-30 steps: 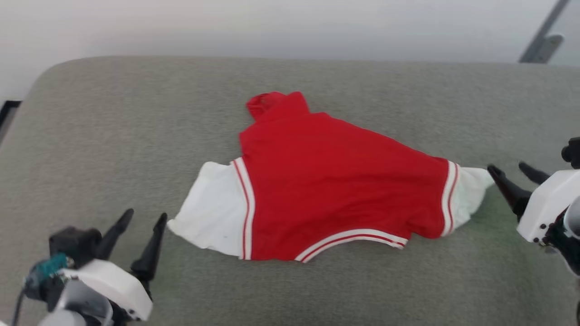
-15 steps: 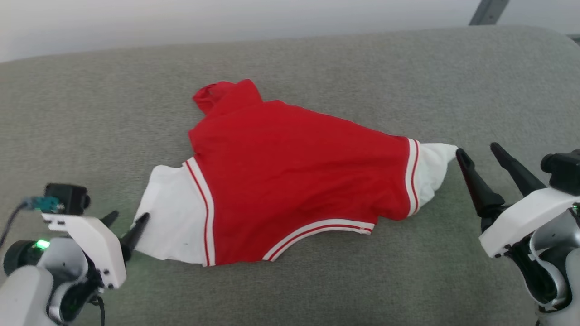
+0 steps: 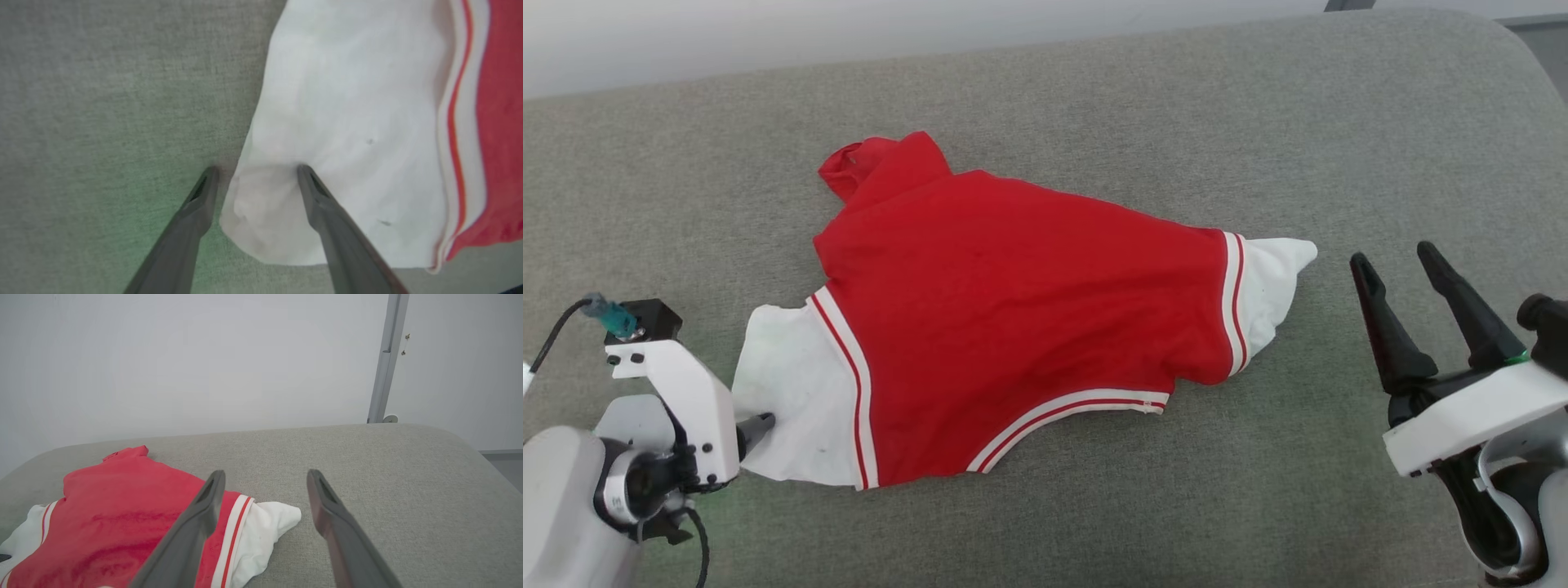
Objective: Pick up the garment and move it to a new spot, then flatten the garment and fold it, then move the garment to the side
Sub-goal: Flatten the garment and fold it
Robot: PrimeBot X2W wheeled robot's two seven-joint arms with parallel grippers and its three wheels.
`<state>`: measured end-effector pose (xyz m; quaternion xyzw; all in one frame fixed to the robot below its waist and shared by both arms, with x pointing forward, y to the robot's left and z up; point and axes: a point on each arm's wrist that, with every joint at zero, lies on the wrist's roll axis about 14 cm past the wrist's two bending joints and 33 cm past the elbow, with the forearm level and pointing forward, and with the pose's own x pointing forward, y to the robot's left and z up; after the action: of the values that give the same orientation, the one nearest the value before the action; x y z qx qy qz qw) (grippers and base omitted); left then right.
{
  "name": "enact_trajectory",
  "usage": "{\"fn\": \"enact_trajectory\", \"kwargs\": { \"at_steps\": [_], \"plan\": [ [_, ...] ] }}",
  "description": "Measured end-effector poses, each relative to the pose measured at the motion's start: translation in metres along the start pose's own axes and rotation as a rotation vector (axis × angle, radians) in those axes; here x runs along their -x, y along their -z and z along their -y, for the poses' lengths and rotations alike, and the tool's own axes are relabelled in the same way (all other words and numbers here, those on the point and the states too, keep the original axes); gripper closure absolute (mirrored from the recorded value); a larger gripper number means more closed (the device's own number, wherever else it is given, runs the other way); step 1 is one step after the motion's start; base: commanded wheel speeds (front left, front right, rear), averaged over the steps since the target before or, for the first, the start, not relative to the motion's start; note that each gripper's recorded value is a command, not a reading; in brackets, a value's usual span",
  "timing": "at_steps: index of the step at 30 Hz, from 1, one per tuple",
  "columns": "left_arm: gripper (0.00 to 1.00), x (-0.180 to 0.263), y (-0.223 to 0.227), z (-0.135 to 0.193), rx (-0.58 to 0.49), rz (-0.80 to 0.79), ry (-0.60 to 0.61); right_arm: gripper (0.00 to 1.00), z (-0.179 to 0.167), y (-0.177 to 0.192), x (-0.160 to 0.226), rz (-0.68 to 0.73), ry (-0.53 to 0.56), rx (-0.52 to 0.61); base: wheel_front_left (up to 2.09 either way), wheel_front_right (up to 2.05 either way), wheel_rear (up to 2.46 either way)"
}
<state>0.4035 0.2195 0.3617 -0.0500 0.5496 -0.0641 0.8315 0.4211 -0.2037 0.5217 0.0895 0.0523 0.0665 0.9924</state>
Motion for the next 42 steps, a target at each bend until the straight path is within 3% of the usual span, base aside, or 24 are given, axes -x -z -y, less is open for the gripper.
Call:
{"fn": "enact_trajectory", "kwargs": {
  "at_steps": [6,7,25,37,38,42],
  "plan": [
    [0.03,-0.002,0.008,0.009,-0.015,-0.094,0.003,0.00,0.007,0.019,-0.001,-0.084,0.012,-0.008,0.00,0.00,0.00],
    [1.00,-0.003,0.008,0.009,-0.029,-0.097,0.002,0.00,0.008,0.024,-0.002,-0.113,0.010,-0.004,0.00,0.00,0.00],
    [1.00,-0.011,0.005,0.016,-0.037,-0.056,0.067,0.00,0.012,0.105,-0.063,-0.628,-0.083,0.047,0.00,0.00,0.00],
    [1.00,-0.016,0.003,0.013,0.001,-0.037,0.073,0.00,0.003,0.156,-0.076,-0.921,-0.111,0.062,0.00,0.00,0.00],
    [1.00,-0.016,0.003,0.013,0.004,-0.035,0.072,1.00,0.001,0.157,-0.077,-0.932,-0.118,0.070,0.00,0.00,0.00],
    [1.00,-0.013,-0.001,0.012,0.015,-0.011,0.072,1.00,-0.006,0.153,-0.078,-0.936,-0.141,0.048,0.00,0.00,0.00]
  ]
}}
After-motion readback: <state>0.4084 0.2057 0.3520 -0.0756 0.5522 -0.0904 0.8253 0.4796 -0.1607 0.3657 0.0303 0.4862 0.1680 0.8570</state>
